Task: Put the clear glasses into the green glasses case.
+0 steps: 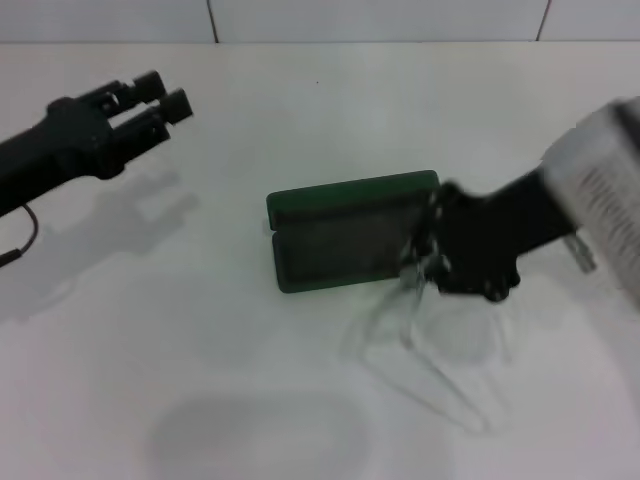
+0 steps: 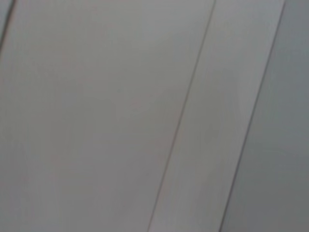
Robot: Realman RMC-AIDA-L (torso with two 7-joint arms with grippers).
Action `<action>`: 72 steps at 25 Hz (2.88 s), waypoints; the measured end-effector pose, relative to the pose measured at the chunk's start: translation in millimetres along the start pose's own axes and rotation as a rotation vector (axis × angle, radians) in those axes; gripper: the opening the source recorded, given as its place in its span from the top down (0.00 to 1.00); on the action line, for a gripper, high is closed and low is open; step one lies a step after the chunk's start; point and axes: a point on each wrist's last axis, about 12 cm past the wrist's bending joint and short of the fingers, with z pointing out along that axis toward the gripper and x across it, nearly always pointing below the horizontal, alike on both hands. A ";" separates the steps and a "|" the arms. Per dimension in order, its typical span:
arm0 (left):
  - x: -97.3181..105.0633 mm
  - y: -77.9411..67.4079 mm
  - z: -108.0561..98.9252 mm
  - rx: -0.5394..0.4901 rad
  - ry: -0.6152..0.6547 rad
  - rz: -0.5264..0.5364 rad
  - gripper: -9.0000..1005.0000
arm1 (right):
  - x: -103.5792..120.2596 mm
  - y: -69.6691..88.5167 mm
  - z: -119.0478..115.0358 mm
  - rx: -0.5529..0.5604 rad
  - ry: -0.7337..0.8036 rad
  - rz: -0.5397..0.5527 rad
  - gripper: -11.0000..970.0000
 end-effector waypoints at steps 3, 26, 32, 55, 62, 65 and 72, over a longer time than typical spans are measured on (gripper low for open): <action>-3.0 1.4 1.5 -0.001 -0.008 -0.013 0.45 | 18.2 12.3 -13.9 0.143 -0.053 0.128 0.87; -18.3 -19.9 91.4 0.282 0.160 0.075 0.12 | 112.1 69.6 -41.1 0.431 -0.627 1.369 0.87; -18.3 -41.3 117.8 0.425 0.191 0.155 0.12 | 120.2 57.2 -34.3 0.220 -0.579 1.556 0.87; -20.9 -44.6 159.2 0.421 0.171 0.227 0.12 | 100.8 52.5 -13.9 0.011 -0.554 1.554 0.87; -15.9 -44.6 157.1 0.413 0.141 0.251 0.12 | 94.4 50.9 -20.6 -0.047 -0.598 1.534 0.87; -15.6 -44.4 156.8 0.410 0.133 0.257 0.12 | 93.7 50.5 -22.2 -0.050 -0.610 1.532 0.87; -15.4 -44.6 155.9 0.412 0.127 0.264 0.13 | 94.4 50.6 -27.2 -0.042 -0.630 1.529 0.87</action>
